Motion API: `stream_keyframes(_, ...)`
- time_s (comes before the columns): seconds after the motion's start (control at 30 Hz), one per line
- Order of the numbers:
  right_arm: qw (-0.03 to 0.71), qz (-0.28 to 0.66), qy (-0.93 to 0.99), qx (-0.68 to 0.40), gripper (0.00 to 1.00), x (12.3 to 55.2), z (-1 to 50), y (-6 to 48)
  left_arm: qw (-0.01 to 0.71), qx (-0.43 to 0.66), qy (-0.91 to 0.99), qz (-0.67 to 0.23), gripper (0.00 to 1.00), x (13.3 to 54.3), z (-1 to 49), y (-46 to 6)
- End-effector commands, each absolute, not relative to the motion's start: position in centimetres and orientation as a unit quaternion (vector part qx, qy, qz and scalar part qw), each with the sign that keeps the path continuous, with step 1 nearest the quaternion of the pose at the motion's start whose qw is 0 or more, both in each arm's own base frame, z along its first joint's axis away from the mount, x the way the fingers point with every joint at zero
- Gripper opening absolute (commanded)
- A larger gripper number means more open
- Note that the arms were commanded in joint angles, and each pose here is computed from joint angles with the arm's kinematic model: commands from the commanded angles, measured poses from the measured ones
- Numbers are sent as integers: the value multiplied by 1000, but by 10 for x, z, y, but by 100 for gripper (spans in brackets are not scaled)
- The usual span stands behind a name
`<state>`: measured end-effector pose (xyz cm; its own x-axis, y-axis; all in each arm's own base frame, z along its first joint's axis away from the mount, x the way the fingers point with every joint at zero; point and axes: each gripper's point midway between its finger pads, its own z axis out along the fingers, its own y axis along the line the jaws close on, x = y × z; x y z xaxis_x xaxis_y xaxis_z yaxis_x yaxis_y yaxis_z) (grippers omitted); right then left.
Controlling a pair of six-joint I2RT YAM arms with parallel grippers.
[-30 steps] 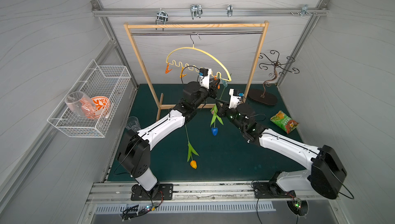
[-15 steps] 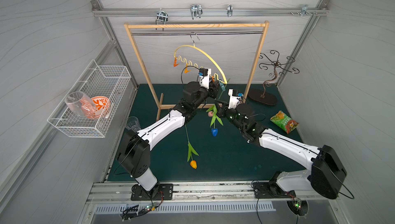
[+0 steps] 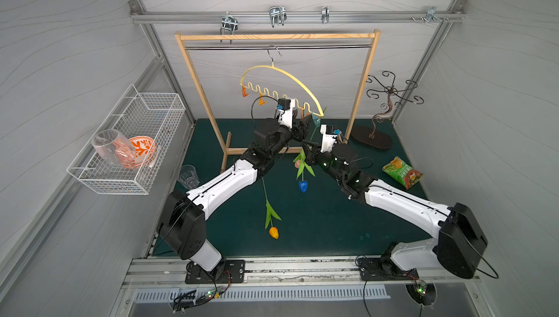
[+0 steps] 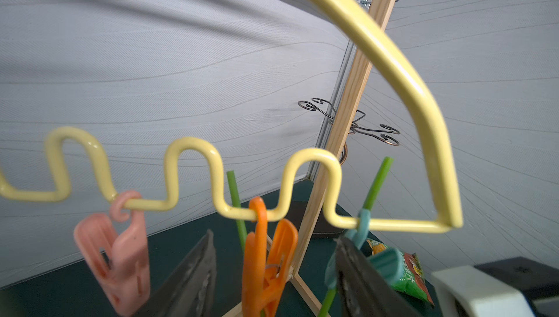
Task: Dry the flowers on a clothes hanger
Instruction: Clamp the flower onto the hanger.
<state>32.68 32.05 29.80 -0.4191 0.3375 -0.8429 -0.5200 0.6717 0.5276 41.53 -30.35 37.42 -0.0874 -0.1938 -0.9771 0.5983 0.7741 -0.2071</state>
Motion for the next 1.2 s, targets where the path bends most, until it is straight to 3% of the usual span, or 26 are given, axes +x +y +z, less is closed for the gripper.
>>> stream_keyframes(0.0, 541, 403, 735, -72, 16, 324, 309, 324, 680, 145, 653, -300, 65, 406, 395, -296)
stream_keyframes(0.13, 541, 395, 739, -75, 26, 323, 307, 321, 680, 139, 656, -298, 65, 400, 391, -292)
stream_keyframes(0.8, 537, 355, 764, -44, 28, 330, 300, 307, 658, 119, 691, -275, 68, 381, 382, -271)
stream_keyframes(1.17, 549, 316, 773, -14, 42, 346, 293, 297, 643, 66, 722, -248, 69, 362, 362, -233)
